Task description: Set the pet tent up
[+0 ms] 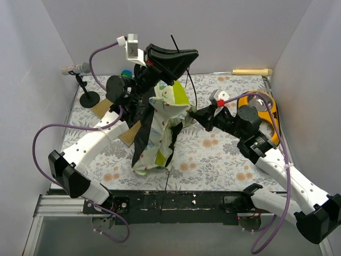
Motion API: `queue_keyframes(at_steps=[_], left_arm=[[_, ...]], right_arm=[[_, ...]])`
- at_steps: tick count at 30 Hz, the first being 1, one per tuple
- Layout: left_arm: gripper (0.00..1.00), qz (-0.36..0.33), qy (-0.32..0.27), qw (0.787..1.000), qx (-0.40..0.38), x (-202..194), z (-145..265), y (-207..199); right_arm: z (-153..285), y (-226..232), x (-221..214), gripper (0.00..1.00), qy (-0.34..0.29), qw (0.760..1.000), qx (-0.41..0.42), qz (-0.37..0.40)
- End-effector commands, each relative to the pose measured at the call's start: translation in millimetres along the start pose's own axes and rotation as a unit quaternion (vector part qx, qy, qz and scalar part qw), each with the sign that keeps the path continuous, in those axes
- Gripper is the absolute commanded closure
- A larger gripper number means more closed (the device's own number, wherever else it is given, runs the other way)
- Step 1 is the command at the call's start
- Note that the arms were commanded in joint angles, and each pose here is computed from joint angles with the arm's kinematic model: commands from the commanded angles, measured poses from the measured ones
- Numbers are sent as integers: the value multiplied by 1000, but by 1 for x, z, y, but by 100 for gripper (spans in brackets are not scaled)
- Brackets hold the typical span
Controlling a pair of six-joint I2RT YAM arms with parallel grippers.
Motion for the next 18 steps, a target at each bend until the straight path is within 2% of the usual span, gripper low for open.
queue_keyframes(at_steps=[1,4,8,14,18], left_arm=[[100,159,236,956,65,-163,69,33],[100,180,252,948,75,-179,87,33],[100,179,245,950,71,-173,89,29],[100,149,192,968,70,-125,57,45],[100,114,149,980,68,-82,30,58]], right_arm=[[4,14,57,97,-74,996,28,42],[5,16,58,99,-66,996,32,40],[9,21,69,99,-67,996,42,32],[31,28,93,99,-43,998,33,38],[45,42,111,99,-27,997,59,33]])
Point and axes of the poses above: each gripper's point midway between its finger pads, its own z axis back along the fingers, its own y axis along the line the jaws close on, x = y × z, the point moved 2 cm from there along z, back along the fingers, and after that the axes turned 4 degrees about -z, right-handed, at the moved point
